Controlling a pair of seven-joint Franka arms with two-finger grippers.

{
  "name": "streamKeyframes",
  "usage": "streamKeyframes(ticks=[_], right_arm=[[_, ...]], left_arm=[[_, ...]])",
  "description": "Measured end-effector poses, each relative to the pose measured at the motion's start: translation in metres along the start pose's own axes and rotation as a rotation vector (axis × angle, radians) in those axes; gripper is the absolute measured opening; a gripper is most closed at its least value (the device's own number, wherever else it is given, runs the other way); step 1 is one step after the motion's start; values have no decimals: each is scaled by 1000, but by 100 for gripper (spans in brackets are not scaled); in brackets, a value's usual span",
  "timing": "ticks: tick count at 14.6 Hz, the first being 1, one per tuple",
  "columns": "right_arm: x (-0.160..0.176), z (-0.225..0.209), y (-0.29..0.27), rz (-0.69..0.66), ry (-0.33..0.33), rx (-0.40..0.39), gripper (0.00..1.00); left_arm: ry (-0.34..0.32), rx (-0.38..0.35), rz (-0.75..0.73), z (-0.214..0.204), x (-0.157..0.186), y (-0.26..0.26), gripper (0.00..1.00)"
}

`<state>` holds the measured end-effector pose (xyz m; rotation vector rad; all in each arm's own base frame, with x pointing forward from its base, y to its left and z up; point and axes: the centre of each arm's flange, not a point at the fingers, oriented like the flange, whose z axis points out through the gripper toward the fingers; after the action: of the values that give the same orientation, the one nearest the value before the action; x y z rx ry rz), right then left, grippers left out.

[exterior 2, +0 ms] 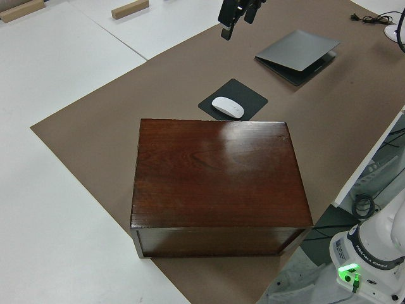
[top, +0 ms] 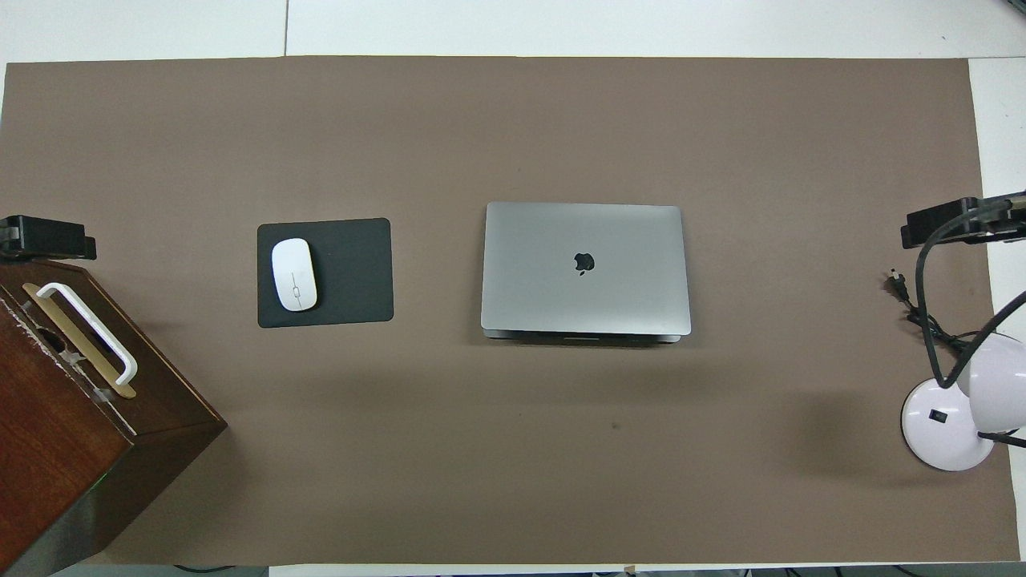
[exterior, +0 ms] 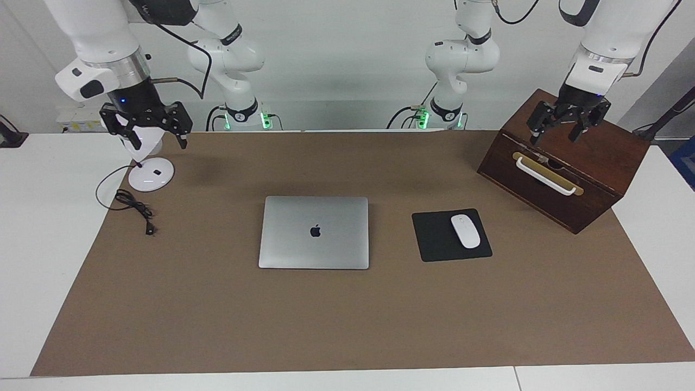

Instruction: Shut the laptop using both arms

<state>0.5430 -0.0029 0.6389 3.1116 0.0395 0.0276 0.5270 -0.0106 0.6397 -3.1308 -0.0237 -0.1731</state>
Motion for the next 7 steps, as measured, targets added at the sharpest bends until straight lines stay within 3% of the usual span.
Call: streamKeyframes(ticks=[7], right_arm=[[-11,2,0,-9,-66,2,100]], left_arm=[[-11,3,10,7,8,10,100]])
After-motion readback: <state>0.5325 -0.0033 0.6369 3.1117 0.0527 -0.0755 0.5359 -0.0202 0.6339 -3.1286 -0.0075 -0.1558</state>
